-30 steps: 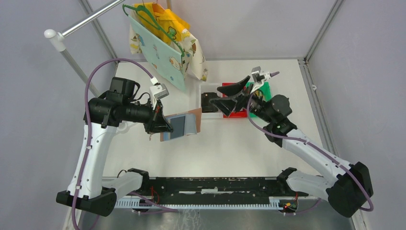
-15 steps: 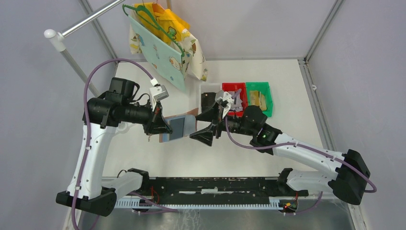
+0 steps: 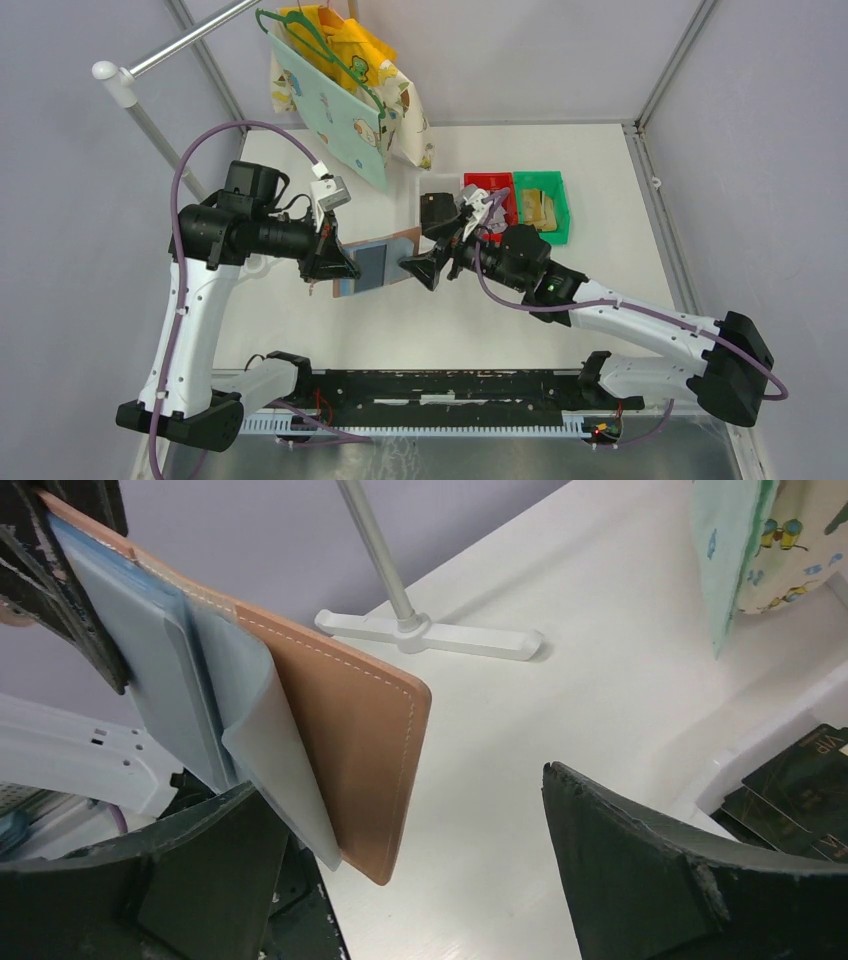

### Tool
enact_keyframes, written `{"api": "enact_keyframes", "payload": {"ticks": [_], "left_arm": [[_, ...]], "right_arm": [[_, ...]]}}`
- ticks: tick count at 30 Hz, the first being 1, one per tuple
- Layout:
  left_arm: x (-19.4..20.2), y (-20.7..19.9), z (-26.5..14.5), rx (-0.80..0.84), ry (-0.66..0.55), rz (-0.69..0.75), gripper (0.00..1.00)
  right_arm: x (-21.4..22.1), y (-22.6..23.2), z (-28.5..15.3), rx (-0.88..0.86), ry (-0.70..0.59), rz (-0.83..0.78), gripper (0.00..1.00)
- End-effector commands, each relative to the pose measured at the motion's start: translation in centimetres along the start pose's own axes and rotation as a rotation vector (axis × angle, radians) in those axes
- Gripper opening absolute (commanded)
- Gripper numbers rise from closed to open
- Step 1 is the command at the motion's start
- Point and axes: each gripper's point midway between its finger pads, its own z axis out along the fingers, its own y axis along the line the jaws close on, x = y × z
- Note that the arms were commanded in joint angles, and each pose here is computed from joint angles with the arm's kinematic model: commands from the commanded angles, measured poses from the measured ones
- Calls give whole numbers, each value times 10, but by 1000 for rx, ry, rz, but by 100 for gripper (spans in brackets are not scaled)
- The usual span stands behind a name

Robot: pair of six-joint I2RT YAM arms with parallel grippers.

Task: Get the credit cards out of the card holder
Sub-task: Remove the storage box from the card holder.

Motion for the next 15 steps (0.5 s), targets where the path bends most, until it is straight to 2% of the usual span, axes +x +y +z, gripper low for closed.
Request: {"api": "enact_keyframes", "payload": {"ticks": [1,4,9,11,15], "left_arm": [[-16,-15,-8,32,-64,109,2],[-18,-17,-8,41,-70,110,2],[-19,-19,-9,48,-78,107,2],[-18,-20,-9,49,-78,108,2],[-18,-21,-9,55,-80,105,2]], "right_arm": [[-33,38,-4,-187,-140,85,98],[-45,75,-14,-402,-199,164,98],[-61,102,-30,-568,-266,202,82],[-61,101,-28,-563,-256,210,70],[-58,96,-24,-535,-242,237,32]]}}
